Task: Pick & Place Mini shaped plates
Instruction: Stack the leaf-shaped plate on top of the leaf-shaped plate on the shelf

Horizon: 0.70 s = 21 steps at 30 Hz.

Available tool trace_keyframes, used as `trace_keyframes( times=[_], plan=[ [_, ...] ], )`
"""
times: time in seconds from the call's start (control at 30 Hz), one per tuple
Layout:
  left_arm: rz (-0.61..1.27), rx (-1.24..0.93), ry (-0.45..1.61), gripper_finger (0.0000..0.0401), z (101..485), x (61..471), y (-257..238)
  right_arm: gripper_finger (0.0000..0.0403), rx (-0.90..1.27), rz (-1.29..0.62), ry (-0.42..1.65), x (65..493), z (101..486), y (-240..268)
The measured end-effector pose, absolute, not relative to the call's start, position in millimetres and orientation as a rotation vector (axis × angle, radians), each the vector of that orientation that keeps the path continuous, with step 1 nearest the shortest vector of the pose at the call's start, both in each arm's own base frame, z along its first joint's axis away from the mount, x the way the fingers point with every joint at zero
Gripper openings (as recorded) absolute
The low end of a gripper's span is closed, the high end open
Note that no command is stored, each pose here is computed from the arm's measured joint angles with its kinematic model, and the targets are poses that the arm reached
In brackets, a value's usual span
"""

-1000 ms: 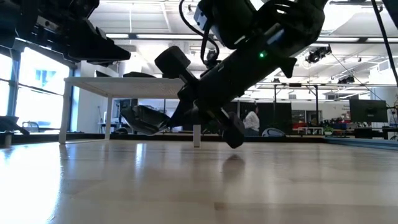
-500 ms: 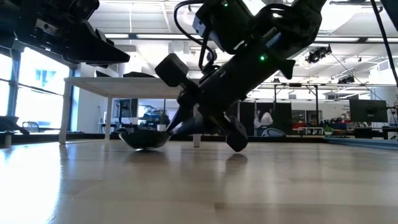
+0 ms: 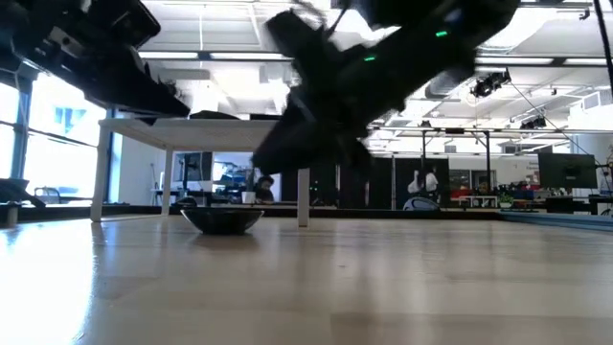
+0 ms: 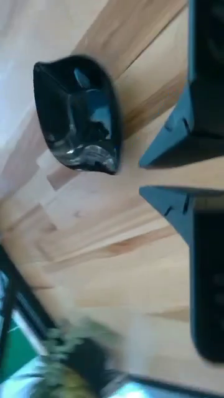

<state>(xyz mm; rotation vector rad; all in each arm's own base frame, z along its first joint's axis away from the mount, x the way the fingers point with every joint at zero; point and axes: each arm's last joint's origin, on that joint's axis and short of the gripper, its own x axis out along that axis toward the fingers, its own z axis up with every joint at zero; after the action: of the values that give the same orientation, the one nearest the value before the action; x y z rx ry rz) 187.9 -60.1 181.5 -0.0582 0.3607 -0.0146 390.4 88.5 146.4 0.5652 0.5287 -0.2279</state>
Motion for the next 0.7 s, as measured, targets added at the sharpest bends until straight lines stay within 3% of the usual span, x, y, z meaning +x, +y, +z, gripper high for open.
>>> trace_keyframes(
  times=[0.13,0.27,0.43,0.7],
  plan=[
    [0.04,-0.165,0.438,0.0001,181,188,-60,0.0006,0.441,-0.254,0.466,360,143,93],
    [0.068,-0.233,0.474,0.0001,180,191,-61,0.0017,0.363,-0.259,0.367,333,136,86],
    [0.075,-0.308,0.57,0.0001,181,198,-65,0.0002,0.263,-0.247,0.208,309,137,71],
    [0.229,-0.453,0.736,0.001,199,208,-68,0.0001,0.144,-0.159,0.02,275,143,46]
  ],
)
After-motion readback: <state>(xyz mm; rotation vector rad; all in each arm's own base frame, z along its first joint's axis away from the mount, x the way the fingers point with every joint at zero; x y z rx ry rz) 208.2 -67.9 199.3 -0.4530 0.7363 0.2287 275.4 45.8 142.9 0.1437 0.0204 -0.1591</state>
